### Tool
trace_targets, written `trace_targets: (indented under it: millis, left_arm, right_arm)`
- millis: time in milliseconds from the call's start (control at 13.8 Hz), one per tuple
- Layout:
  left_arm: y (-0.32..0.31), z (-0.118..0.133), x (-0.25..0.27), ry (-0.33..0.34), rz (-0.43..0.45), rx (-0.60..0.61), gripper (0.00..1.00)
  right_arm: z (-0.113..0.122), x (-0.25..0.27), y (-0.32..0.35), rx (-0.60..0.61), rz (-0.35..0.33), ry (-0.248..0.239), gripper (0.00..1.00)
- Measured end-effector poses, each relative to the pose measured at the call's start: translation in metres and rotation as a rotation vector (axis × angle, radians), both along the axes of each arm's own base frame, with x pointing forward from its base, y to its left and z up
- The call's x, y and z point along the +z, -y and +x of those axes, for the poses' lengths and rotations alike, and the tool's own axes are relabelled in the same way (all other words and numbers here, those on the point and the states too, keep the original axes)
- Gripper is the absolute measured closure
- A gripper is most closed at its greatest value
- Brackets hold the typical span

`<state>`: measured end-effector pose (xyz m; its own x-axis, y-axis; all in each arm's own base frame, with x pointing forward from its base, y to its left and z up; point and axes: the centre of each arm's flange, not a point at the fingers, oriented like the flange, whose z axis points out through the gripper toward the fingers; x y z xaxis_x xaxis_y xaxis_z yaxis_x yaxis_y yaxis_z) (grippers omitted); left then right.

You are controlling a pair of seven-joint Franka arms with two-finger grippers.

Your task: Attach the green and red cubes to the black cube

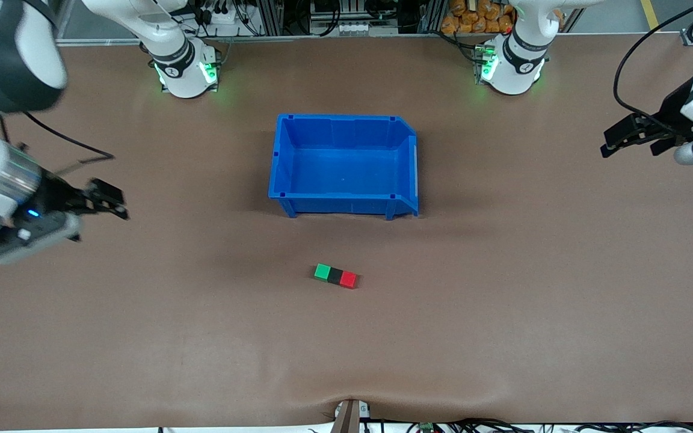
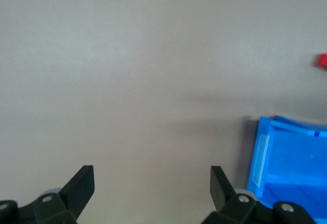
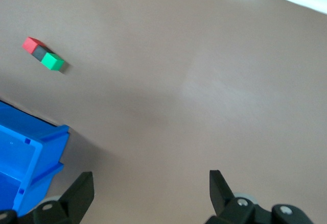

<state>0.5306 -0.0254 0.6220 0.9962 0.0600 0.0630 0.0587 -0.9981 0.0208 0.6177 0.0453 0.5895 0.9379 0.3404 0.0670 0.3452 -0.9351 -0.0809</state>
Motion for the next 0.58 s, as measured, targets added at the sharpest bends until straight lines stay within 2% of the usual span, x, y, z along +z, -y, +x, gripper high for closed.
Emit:
trace_targets:
  millis: [291, 436, 581]
  left_arm:
    - [0.009, 0.01, 0.016, 0.028, 0.118, -0.038, 0.0]
    - [0.022, 0.006, 0.019, 0.006, 0.122, -0.061, 0.0]
    - [0.022, 0.001, 0.022, -0.02, 0.076, -0.053, 0.0]
  right_arm:
    - [-0.046, 0.029, 0.06, -0.151, -0.006, -0.066, 0.0]
    - [-0.061, 0.035, 0.066, -0.2, -0.037, -0.11, 0.0]
    - [-0.073, 0.041, 0.068, -0.257, -0.063, -0.151, 0.0]
